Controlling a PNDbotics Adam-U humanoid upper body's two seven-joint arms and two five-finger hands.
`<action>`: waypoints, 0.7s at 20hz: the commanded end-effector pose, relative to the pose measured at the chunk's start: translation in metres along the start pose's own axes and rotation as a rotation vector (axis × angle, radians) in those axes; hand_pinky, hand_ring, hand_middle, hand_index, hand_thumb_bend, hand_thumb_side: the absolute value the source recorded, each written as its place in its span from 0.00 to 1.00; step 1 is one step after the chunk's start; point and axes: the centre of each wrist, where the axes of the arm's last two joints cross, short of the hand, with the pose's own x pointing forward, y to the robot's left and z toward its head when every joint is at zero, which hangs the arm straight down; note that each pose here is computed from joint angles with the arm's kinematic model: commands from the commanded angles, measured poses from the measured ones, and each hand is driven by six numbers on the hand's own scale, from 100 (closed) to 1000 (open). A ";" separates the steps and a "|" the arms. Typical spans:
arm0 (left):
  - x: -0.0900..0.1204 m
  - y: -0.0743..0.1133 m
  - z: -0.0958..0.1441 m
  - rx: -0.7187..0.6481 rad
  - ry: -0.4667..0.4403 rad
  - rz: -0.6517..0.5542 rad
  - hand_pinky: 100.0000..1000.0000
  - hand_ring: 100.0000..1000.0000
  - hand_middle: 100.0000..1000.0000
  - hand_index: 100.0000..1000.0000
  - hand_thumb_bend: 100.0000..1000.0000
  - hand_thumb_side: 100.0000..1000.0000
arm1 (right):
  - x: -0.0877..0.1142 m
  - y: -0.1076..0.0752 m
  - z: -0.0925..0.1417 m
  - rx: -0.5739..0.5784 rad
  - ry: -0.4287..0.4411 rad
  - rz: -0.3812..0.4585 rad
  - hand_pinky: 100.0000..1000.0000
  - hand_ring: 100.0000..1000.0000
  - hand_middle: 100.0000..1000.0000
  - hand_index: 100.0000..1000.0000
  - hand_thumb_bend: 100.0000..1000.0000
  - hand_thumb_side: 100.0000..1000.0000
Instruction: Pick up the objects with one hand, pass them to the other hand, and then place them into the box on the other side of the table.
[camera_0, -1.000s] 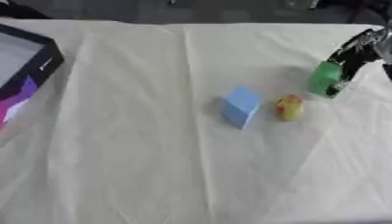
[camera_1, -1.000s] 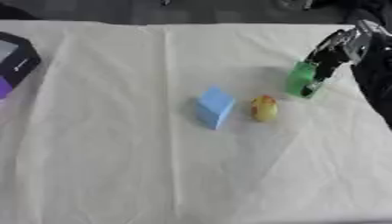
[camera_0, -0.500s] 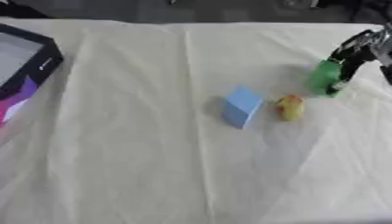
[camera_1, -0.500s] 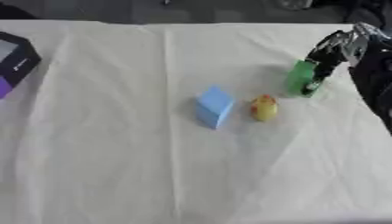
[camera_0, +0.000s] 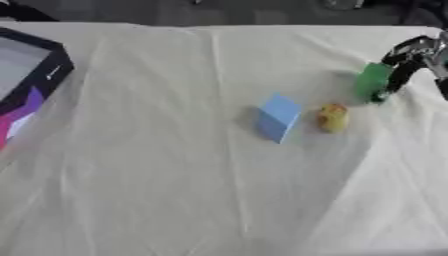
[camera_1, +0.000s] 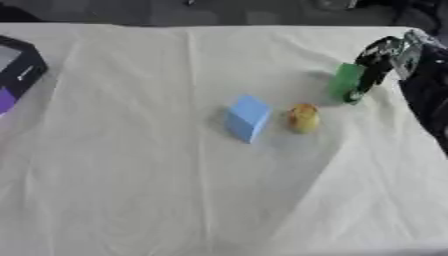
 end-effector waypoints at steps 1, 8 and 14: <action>0.007 0.002 -0.002 -0.006 -0.021 -0.004 0.97 0.76 0.69 0.64 0.00 0.77 | -0.005 -0.021 0.014 -0.106 -0.011 -0.041 0.72 0.66 0.46 0.46 0.17 0.00; 0.009 0.004 -0.003 -0.006 -0.029 -0.011 0.97 0.76 0.69 0.64 0.00 0.76 | 0.006 -0.048 0.038 -0.255 -0.101 -0.127 0.71 0.65 0.45 0.45 0.00 0.00; 0.012 0.005 -0.004 -0.009 -0.038 -0.016 0.97 0.76 0.69 0.64 0.00 0.76 | 0.018 -0.052 0.047 -0.313 -0.266 -0.246 0.71 0.64 0.44 0.44 0.00 0.00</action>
